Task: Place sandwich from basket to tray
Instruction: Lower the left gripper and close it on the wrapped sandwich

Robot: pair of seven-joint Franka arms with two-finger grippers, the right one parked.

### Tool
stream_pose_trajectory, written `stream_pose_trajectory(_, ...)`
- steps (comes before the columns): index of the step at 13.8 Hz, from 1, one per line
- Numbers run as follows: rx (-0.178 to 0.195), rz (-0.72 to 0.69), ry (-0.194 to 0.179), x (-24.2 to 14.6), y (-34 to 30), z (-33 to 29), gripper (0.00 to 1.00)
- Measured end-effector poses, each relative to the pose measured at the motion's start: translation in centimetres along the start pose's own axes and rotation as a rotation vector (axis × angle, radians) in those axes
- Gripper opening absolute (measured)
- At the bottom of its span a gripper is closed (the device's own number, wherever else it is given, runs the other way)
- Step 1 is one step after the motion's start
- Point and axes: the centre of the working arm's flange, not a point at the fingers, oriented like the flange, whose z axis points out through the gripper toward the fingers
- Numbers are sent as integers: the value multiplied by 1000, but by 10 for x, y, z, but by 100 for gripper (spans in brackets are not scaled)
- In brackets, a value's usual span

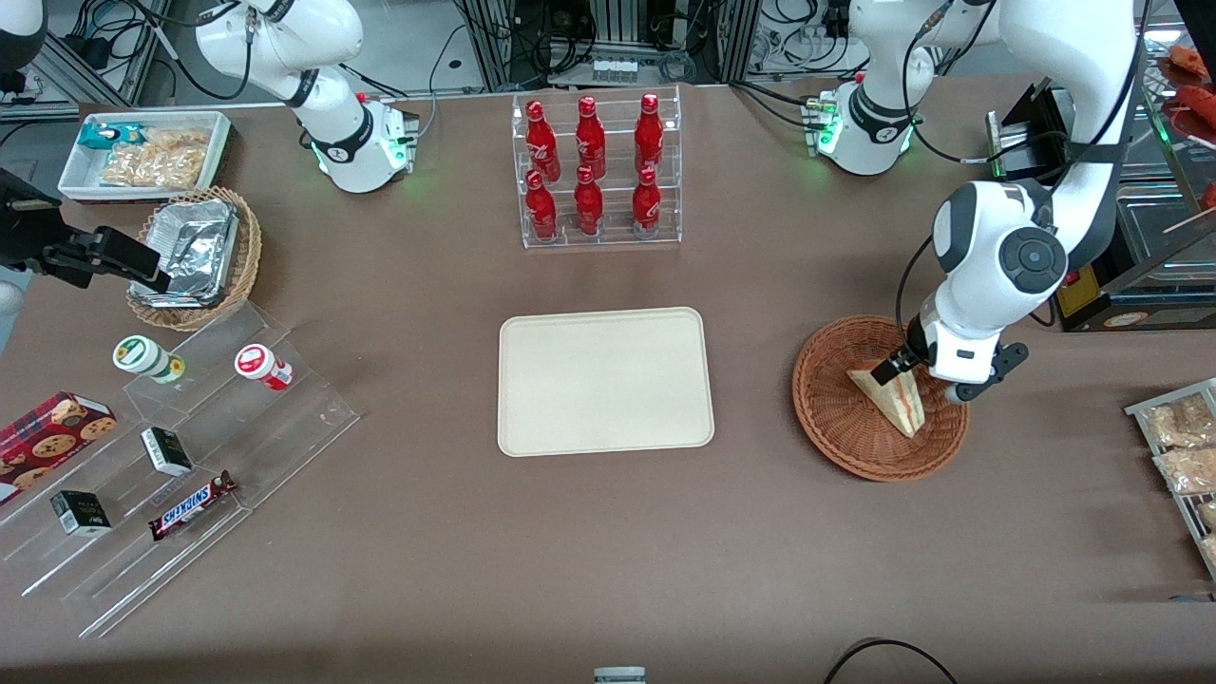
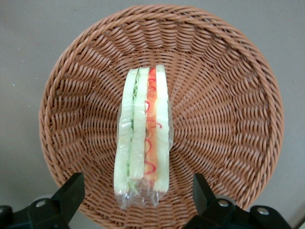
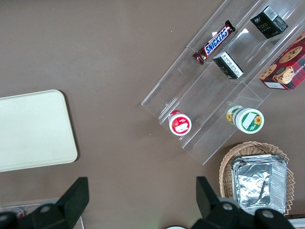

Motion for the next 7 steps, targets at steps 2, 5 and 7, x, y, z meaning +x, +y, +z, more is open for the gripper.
stream_pose_trajectory(2,2,-48,-2,1,1,9,100)
stream_pose_trajectory(5,3,-101,-4,2,2,21,100)
stream_pose_trajectory(7,6,-116,-7,3,1,32,100)
